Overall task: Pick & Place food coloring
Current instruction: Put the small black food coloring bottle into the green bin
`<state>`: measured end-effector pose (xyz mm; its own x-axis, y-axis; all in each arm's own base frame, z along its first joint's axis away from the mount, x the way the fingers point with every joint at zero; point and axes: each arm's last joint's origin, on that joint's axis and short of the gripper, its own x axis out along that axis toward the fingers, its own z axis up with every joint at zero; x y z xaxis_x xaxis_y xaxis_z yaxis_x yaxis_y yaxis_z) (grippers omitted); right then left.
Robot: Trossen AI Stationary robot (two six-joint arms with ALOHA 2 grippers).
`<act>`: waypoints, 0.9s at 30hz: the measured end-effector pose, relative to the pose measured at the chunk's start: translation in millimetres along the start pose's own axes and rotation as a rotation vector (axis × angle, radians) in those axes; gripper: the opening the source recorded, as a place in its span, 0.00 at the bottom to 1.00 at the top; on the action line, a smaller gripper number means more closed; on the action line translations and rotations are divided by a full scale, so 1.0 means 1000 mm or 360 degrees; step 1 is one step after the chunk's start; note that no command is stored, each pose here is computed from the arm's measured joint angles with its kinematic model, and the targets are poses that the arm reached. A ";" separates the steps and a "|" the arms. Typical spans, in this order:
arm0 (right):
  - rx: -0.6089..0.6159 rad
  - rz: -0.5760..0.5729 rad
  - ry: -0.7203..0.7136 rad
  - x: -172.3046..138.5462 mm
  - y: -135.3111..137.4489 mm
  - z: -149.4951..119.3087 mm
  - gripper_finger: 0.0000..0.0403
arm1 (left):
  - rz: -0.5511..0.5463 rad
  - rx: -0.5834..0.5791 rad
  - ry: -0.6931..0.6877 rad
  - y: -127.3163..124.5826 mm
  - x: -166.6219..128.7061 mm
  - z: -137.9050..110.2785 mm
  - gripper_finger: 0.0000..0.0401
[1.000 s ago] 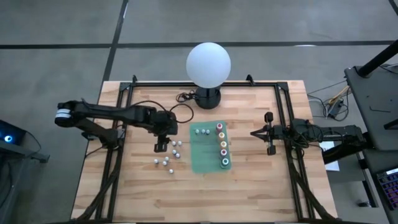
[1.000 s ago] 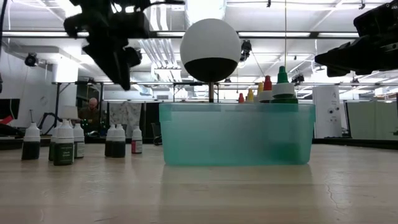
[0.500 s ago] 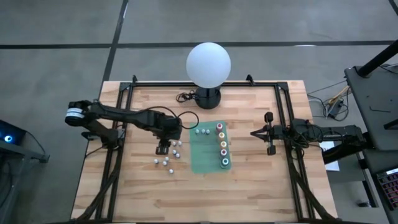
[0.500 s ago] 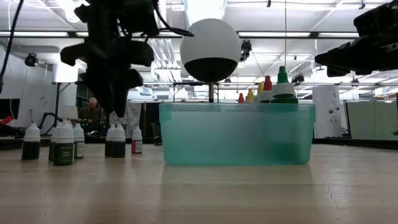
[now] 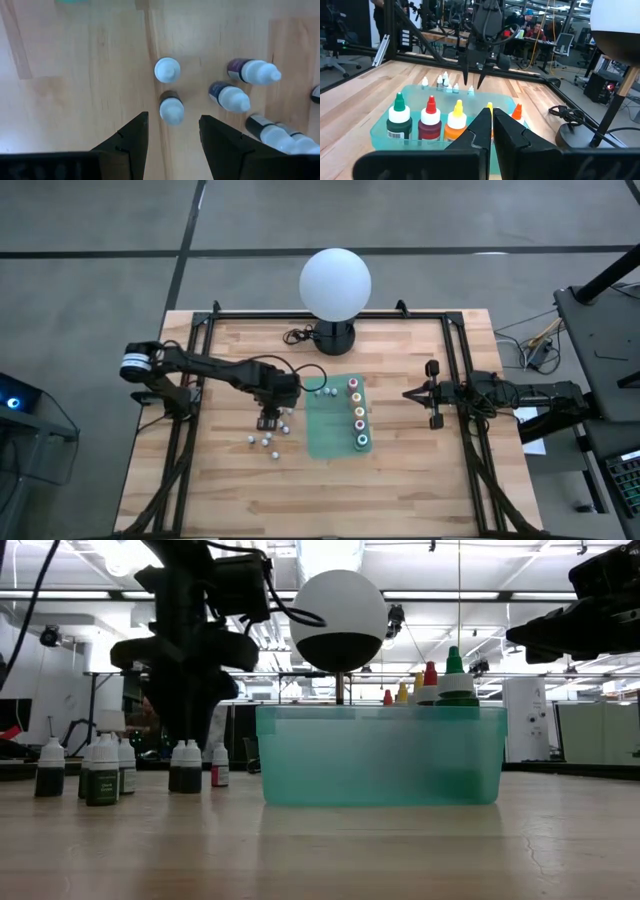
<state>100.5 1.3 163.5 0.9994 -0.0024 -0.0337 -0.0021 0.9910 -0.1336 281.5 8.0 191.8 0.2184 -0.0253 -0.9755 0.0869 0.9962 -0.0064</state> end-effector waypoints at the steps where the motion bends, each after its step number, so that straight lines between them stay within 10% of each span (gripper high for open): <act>1: -0.0001 0.0000 0.0000 0.000 0.000 0.000 0.02 | 0.0000 0.0000 0.0000 0.000 0.001 0.000 0.37; 27: -0.0001 0.0001 0.0000 0.000 0.000 0.000 0.02 | -0.0004 0.0006 0.0041 0.002 0.019 0.005 0.37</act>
<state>100.5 1.3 163.5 0.9994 -0.0015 -0.0337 -0.0030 0.9909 -0.1343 291.1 9.4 174.6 0.1933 -0.0254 -0.9808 0.0908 0.9958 -0.0079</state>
